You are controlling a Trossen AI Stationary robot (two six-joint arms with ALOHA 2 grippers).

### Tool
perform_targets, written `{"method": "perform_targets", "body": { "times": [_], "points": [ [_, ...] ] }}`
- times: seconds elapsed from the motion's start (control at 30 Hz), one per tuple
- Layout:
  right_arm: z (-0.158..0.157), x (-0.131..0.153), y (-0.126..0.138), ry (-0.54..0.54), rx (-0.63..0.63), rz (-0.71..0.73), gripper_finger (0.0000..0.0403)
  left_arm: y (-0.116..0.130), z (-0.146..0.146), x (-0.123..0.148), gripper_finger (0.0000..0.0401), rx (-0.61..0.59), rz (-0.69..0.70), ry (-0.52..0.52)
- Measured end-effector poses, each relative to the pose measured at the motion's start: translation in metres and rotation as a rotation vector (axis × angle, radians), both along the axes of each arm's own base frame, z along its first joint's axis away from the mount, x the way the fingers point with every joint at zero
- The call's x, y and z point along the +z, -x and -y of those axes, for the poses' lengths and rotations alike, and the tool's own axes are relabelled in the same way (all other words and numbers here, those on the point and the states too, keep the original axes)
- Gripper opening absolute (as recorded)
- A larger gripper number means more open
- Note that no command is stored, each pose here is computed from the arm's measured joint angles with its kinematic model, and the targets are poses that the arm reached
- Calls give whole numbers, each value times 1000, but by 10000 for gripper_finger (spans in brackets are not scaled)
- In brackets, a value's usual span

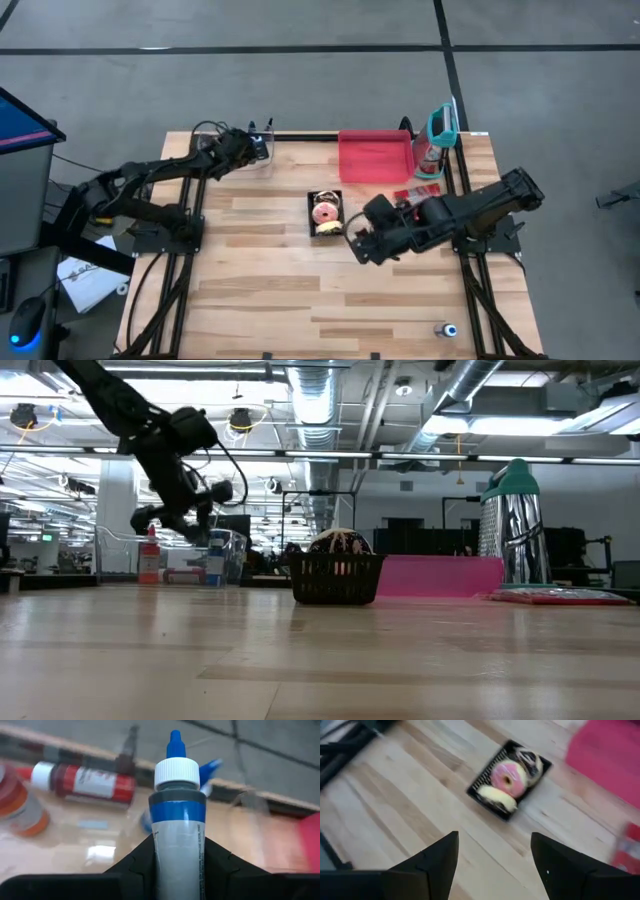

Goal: Pick & Place Food Item
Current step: Put the left blue food coloring bottle into the transparent bin, then put the blue food coloring bottle into the transparent bin

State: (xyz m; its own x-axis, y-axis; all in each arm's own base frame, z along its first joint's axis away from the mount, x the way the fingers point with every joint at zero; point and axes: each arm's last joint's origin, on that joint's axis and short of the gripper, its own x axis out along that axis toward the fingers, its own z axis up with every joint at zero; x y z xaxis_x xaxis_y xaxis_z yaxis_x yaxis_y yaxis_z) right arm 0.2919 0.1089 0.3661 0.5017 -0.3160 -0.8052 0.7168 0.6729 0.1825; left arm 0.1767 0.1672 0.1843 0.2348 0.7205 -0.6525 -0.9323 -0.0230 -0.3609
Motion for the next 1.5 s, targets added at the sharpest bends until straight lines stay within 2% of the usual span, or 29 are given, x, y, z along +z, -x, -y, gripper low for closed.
{"method": "perform_targets", "body": {
  "times": [0.2,0.47,0.67,0.9,1.0,1.17,1.5],
  "points": [
    [-14,-2,18,2,-62,-45,240,0,-8,-18,112,26,-58,48],
    [-35,-6,38,-18,-128,-58,240,-4,-12,-15,156,30,-13,2],
    [-53,-21,55,-41,-191,-76,240,-1,-10,0,169,23,23,-53],
    [-76,-45,74,-106,-278,-92,240,9,0,32,163,-15,76,-165],
    [-85,-48,82,-133,-309,-72,240,16,4,40,164,-28,44,-195],
    [-94,-50,94,-160,-353,-47,240,23,6,35,176,-46,-60,-149],
    [-110,-51,114,-181,-385,-36,240,19,2,14,198,-50,-116,-108]
  ]
}}
